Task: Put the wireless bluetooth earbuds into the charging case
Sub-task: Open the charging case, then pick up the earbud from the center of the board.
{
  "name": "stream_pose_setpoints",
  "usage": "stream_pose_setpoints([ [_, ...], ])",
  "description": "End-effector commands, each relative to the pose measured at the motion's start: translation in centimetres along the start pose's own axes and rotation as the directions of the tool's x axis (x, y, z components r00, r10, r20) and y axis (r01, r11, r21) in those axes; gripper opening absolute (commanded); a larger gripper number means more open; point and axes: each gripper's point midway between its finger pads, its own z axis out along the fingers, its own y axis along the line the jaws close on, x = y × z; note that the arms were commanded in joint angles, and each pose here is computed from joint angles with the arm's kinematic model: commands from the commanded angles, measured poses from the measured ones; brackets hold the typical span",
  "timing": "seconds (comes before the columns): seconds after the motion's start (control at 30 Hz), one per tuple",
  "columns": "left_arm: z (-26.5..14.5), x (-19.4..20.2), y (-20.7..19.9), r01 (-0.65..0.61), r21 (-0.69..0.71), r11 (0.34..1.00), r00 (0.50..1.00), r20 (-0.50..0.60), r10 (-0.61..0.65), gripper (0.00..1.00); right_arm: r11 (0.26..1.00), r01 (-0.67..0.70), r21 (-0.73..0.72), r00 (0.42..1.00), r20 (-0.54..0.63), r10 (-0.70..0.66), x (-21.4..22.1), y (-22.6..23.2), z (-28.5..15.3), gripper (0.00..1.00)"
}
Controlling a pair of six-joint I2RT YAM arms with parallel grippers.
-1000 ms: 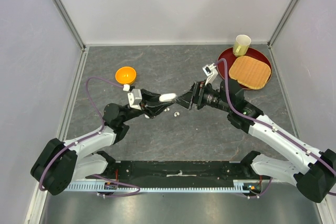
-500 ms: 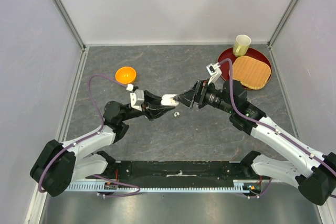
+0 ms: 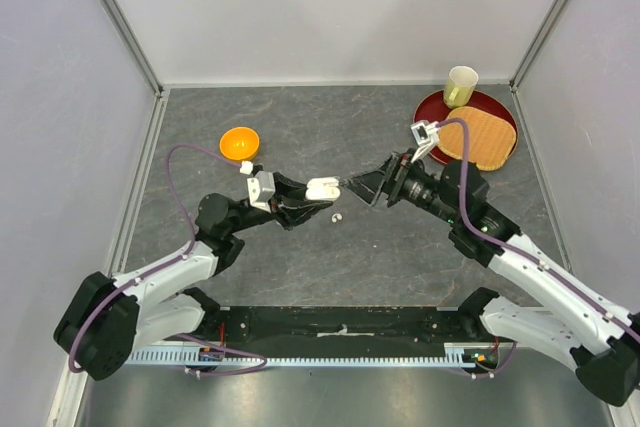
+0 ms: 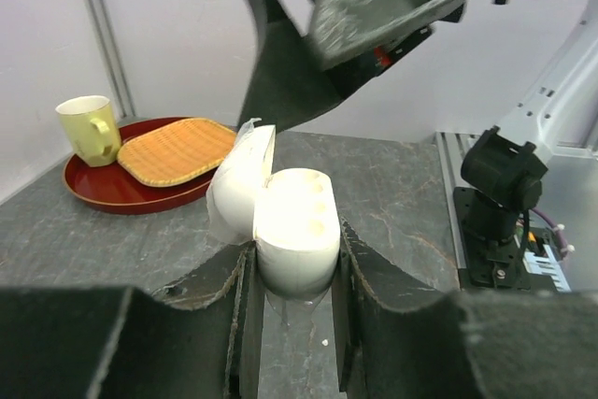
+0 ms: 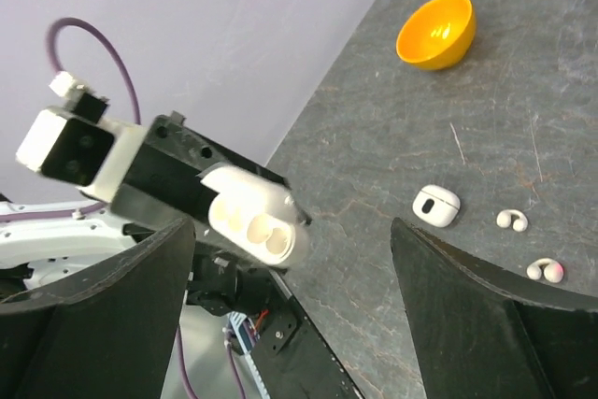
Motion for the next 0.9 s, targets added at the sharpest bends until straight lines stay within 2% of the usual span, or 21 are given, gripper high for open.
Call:
stream_pose_setpoints([
  [0.0, -0.3, -0.6, 1.3, -0.071, -0.083, 0.994, 0.997, 0.021, 0.073, 0.02, 0.998, 0.056, -0.034, 0.985, 0.163, -0.050, -3.1, 1.6, -2.0, 0.92],
  [0.07, -0.6, -0.8, 1.5, -0.078, -0.108, 0.991, 0.996, 0.028, 0.081, 0.02, 0.998, 0.060, 0.000, 0.979, 0.196, -0.059, -3.6, 1.1, -2.8, 0.92],
  [0.13, -0.8, -0.9, 1.5, -0.085, -0.119, 0.989, 0.996, 0.031, 0.089, 0.02, 0.995, 0.043, 0.095, 0.968, 0.243, -0.065, -4.3, -0.6, -3.2, 0.90],
  [0.17, -0.9, -1.0, 1.5, -0.088, -0.120, 0.989, 0.995, 0.033, 0.093, 0.02, 0.986, 0.035, 0.162, 0.972, 0.224, -0.071, -3.8, -2.1, -3.4, 0.86],
  [0.2, -1.0, -1.4, 1.3, -0.095, -0.124, 0.988, 0.994, 0.043, 0.101, 0.02, 0.974, 0.020, 0.226, 0.961, 0.265, -0.081, -4.8, -3.2, -3.7, 0.84],
  [0.27, -1.2, -1.7, 1.3, -0.102, -0.133, 0.986, 0.993, 0.044, 0.108, 0.02, 0.940, 0.004, 0.340, 0.973, 0.216, -0.082, -3.8, -6.1, -3.8, 0.80],
  [0.37, -1.6, -2.5, 1.1, -0.124, -0.146, 0.982, 0.991, 0.040, 0.131, 0.02, 0.908, 0.003, 0.419, 0.983, 0.164, -0.080, -2.9, -9.2, -3.3, 0.74],
  [0.53, -2.5, -4.2, 0.8, -0.164, -0.177, 0.971, 0.983, 0.049, 0.175, 0.02, 0.866, 0.017, 0.500, 0.998, 0.038, -0.042, -0.5, -14.2, -1.8, 0.69],
  [0.57, -2.6, -4.3, 0.7, -0.166, -0.181, 0.969, 0.983, 0.049, 0.177, 0.02, 0.868, 0.030, 0.496, 0.999, -0.038, -0.013, 1.2, -15.1, -1.0, 0.68],
  [0.67, -3.1, -4.8, 0.4, -0.177, -0.194, 0.965, 0.981, 0.050, 0.190, 0.02, 0.858, 0.055, 0.511, 0.988, -0.154, 0.029, 3.6, -17.2, 0.5, 0.66],
  [0.87, -4.0, -5.3, 0.1, -0.188, -0.221, 0.957, 0.977, 0.063, 0.206, 0.02, 0.882, 0.009, 0.470, 0.958, -0.258, 0.127, 6.8, -19.2, 4.2, 0.58],
])
